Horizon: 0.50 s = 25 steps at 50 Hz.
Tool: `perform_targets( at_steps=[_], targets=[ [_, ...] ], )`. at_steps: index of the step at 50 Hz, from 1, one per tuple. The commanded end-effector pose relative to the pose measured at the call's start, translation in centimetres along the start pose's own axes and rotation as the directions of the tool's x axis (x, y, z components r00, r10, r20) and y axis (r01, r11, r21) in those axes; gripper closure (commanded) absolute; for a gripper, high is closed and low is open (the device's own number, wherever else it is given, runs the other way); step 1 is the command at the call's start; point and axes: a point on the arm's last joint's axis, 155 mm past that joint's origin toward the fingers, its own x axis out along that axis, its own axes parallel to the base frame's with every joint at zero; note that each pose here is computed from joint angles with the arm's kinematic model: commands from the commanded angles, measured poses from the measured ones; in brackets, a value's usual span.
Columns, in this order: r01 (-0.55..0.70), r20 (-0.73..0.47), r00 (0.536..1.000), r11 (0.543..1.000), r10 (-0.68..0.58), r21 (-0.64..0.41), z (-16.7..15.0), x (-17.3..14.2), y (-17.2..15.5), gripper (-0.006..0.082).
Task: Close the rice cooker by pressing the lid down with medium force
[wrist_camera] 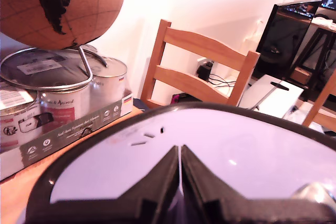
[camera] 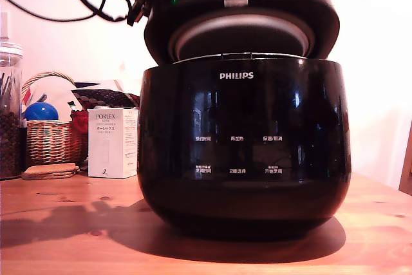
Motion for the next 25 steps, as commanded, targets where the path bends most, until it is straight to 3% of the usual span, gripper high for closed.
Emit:
perform_targets(
  at_steps=[1,20,25],
  targets=[
    [-0.017,-0.044,0.999,1.0,0.016,-0.021,-2.7,0.0,0.1,0.0791],
    [-0.051,-0.023,0.998,0.999,0.051,0.012,-6.1,-0.1,-0.7,0.0791],
    [-0.073,-0.018,0.997,0.995,0.074,0.066,-6.8,-0.1,-0.9,0.0791]
  ],
)
